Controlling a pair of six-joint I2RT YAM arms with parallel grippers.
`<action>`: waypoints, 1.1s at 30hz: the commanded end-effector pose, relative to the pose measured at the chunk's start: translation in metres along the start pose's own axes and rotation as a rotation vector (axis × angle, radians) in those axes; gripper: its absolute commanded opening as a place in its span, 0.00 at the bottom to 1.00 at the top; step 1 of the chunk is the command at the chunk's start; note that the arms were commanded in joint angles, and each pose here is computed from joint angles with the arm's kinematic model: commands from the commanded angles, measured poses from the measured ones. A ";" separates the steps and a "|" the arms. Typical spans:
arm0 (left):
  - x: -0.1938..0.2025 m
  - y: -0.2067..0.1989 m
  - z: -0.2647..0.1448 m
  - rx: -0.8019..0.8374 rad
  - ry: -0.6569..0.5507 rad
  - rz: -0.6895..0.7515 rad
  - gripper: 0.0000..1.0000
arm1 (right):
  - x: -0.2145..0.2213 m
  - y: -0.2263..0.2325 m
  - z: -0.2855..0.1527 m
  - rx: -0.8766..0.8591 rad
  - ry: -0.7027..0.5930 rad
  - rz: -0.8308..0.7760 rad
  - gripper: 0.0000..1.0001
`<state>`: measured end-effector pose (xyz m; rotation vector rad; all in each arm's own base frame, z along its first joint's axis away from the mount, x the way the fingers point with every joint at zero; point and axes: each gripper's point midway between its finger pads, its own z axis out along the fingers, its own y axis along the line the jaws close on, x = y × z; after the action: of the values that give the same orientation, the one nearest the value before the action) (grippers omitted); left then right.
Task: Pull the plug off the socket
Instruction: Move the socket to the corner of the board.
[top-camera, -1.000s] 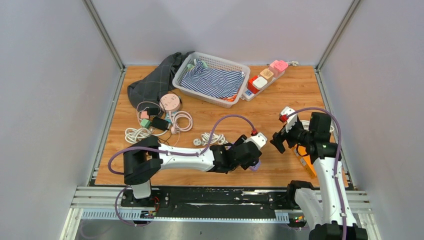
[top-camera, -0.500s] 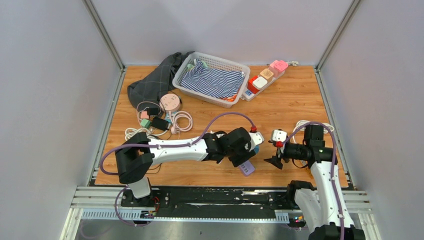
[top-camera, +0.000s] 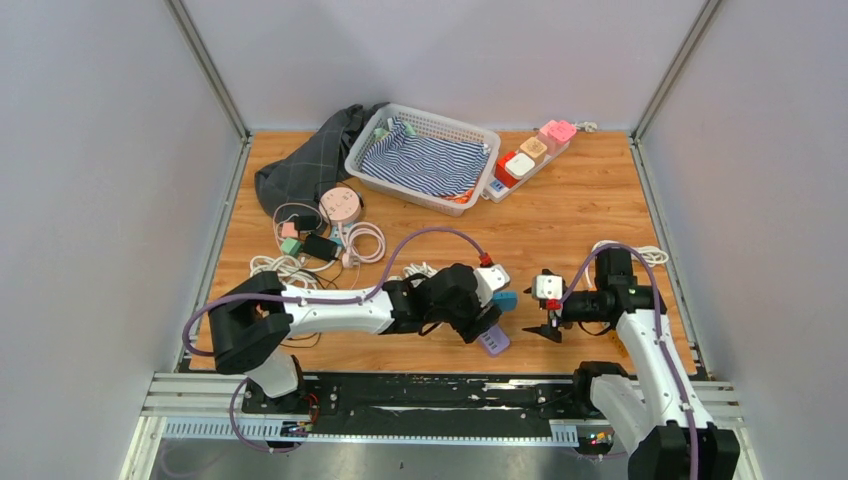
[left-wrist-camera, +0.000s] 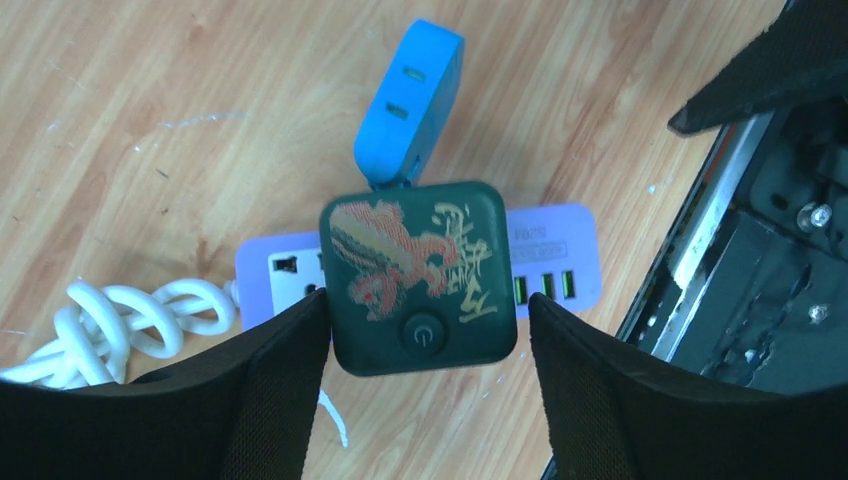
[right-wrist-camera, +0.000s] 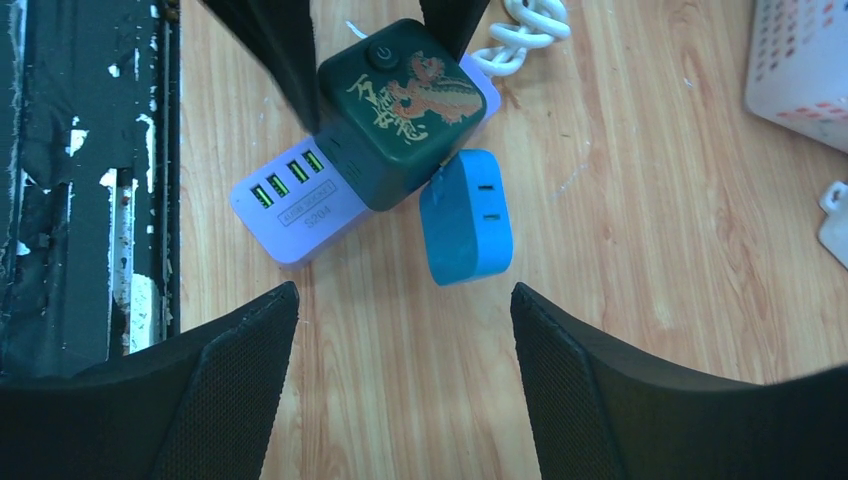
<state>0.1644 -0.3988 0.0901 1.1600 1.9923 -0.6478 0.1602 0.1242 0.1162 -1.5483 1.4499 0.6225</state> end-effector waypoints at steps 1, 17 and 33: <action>0.014 -0.005 -0.004 0.009 -0.001 -0.068 0.83 | -0.004 0.005 0.007 -0.048 -0.026 -0.031 0.78; -0.013 0.011 -0.030 -0.041 -0.381 -0.161 1.00 | -0.014 -0.017 0.004 -0.034 -0.035 0.009 0.78; -0.019 -0.008 -0.031 0.044 -0.655 0.065 0.96 | -0.007 -0.002 0.014 -0.139 -0.035 -0.039 0.76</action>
<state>0.1431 -0.3718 0.0894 0.9204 1.5136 -0.9268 0.1751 0.1376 0.1178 -1.6369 1.3961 0.7322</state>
